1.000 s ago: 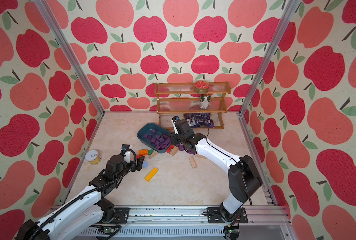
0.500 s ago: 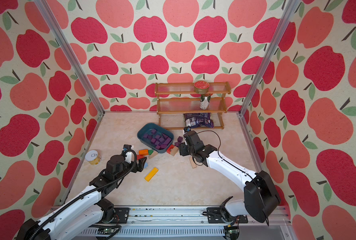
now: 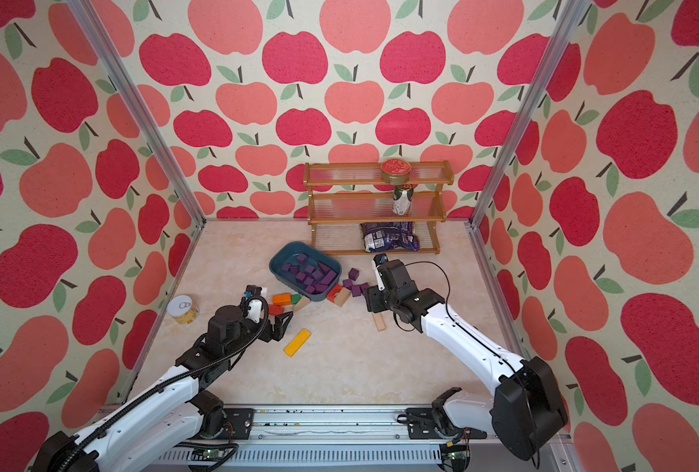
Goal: Pick purple bricks into the storage bin
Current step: Pick up the building block from the center of the board.
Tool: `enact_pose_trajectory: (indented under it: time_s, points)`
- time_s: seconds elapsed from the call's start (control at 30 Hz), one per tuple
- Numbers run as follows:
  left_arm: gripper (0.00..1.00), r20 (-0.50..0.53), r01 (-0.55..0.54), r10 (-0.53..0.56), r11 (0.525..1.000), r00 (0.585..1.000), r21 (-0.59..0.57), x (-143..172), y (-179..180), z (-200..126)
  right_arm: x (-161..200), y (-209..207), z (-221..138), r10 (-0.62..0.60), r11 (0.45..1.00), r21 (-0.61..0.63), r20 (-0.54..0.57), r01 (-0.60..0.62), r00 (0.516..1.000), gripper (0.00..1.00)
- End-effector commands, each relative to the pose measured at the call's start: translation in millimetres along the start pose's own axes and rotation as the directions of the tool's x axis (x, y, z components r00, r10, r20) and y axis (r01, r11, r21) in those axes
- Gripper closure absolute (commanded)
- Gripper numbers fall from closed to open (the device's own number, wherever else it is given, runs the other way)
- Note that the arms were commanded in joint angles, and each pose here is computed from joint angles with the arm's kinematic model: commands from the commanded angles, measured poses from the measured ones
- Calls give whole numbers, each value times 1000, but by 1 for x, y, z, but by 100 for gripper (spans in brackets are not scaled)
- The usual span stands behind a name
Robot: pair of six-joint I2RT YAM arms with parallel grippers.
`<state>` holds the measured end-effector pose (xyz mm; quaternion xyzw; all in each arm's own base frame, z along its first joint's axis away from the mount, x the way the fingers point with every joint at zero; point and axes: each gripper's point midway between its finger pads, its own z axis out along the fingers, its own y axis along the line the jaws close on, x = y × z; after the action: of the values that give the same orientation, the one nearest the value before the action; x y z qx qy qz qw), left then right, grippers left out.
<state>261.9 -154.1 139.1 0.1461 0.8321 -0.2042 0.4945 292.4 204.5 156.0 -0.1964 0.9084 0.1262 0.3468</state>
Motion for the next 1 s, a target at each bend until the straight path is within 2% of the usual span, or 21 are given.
enact_pose_trajectory:
  time_s: [0.0, 0.17, 0.2, 0.5, 0.73, 0.83, 0.93, 0.97]
  points:
    - [1, 44, -59, 55, 994, 998, 88, -7, -19, -4, 7, 0, 0, -120, 992, -30, 4, 120, 993, 29]
    - [1, 53, -69, 65, 995, 996, 78, -9, -19, -5, 9, -10, 2, -150, 987, -53, 21, 151, 988, 29]
    - [1, 25, -66, 64, 995, 998, 71, 5, -16, -3, 10, -13, 3, -138, 989, -59, 13, 139, 990, 29]
    - [1, 6, -60, 59, 995, 998, 82, 7, -18, 4, 21, -42, 12, -38, 997, -67, -81, 33, 996, 29]
    - [1, -17, -59, 60, 996, 998, 71, 12, -16, 8, 18, -60, 12, -189, 982, 13, -81, 191, 979, 29]
    - [1, -24, -52, 54, 997, 998, 62, 14, -15, 9, 7, -75, 16, -182, 981, 61, -74, 186, 981, 30]
    - [1, -41, -51, 53, 997, 998, 59, 18, -13, 11, -1, -76, 27, -234, 971, 33, -35, 235, 972, 30]
    - [1, -25, -53, 54, 997, 998, 62, 7, -16, 11, -1, -76, 32, -255, 966, 26, -36, 256, 966, 30]
